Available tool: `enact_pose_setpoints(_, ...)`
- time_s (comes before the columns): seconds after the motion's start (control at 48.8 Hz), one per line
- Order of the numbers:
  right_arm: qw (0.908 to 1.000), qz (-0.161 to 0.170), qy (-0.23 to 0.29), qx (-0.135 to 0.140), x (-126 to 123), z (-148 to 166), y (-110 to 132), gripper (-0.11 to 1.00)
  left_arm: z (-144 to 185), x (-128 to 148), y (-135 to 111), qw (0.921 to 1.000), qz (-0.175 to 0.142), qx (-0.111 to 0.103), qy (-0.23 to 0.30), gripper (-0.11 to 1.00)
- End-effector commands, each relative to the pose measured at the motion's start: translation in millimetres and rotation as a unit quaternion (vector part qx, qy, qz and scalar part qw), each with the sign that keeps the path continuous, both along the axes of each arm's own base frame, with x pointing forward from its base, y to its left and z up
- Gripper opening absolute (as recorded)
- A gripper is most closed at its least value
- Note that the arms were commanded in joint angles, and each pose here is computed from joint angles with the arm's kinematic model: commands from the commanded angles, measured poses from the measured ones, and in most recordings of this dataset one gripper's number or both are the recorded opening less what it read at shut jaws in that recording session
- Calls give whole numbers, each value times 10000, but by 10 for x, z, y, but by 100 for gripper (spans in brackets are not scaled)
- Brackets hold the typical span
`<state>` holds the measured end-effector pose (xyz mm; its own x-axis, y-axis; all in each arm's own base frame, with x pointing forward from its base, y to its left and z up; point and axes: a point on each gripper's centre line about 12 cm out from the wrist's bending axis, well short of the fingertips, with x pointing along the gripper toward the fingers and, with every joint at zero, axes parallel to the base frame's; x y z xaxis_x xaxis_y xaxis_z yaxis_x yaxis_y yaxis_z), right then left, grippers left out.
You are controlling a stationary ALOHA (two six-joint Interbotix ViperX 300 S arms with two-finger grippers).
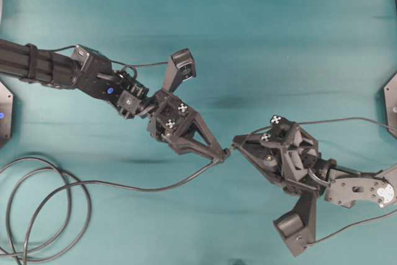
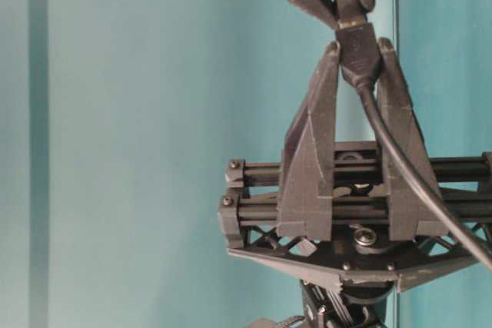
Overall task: Insert the USB using both arms.
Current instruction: 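Push the right gripper's plug into the left gripper's socket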
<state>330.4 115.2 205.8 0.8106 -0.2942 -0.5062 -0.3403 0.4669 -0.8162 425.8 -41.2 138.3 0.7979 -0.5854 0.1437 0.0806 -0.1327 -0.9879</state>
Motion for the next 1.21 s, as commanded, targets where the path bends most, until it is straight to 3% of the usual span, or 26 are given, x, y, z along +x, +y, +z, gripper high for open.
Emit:
enact_pose_setpoints(0.0, 9998, 36, -193, 73, 59, 140, 42, 20, 106, 49, 52, 9999, 49, -63, -129, 22)
enact_pose_setpoints(0.533, 9997, 131, -195, -25, 152, 170, 105, 20, 97, 100, 121, 9998, 108, -70, -176, 21)
enact_pose_setpoints(1.188, 9983, 499, -292, 103, 185, 265, 303, 20, 94, 133, 261, 9996, 200, -9, -208, 21)
